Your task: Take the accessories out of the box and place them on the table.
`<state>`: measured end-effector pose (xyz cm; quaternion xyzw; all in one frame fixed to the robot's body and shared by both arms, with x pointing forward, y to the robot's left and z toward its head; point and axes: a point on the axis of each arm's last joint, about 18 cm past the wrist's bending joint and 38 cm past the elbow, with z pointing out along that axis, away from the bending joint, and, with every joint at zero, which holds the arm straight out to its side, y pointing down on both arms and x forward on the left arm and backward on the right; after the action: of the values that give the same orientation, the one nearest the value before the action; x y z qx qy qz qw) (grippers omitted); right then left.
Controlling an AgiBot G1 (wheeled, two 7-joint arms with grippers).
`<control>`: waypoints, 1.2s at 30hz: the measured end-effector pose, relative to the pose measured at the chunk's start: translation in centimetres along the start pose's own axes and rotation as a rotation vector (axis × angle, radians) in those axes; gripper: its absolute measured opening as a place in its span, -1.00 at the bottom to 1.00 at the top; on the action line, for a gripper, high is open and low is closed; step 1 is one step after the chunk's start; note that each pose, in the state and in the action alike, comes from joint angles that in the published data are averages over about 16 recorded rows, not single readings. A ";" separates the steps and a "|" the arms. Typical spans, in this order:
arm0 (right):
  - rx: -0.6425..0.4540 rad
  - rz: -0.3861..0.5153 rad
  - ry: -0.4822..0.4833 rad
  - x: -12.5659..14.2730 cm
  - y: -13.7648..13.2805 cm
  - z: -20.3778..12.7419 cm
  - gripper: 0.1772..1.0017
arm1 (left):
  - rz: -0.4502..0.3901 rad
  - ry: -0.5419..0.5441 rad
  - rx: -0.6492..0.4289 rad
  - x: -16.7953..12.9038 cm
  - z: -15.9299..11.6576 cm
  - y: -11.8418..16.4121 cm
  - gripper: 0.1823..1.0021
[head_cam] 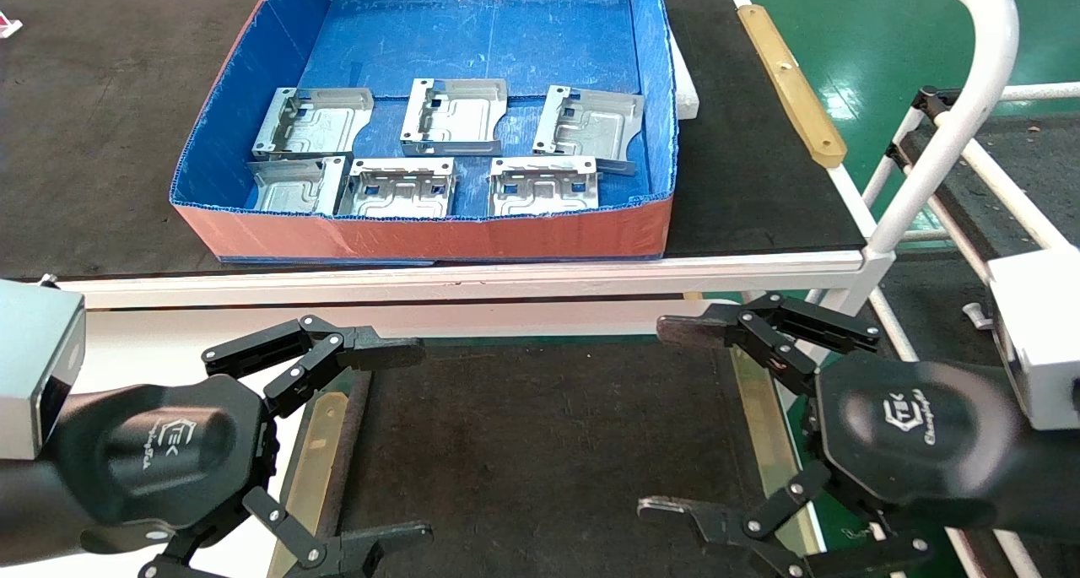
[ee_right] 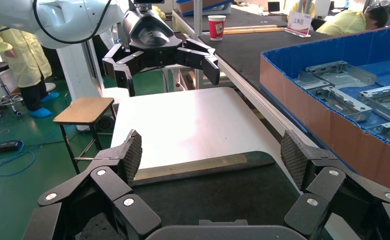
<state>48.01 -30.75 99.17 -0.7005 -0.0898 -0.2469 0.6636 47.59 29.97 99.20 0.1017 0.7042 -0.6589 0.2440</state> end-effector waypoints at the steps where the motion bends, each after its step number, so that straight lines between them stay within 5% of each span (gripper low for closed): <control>1: 0.000 0.000 0.000 0.0 0.0 0.0 1.00 | 0.000 0.000 0.000 0.0 0.0 0.0 1.00; 23: 0.000 0.000 0.000 0.0 0.0 0.0 1.00 | 0.022 -0.012 -0.006 -0.7 0.2 -0.3 1.00; 36: 0.000 0.000 0.000 0.0 0.0 0.0 1.00 | 0.135 -0.069 -0.023 -6.3 2.3 -2.0 1.00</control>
<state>48.01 -30.75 99.17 -0.7005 -0.0898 -0.2470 0.6636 52.52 28.66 103.97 0.1237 0.6943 -0.6360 0.3132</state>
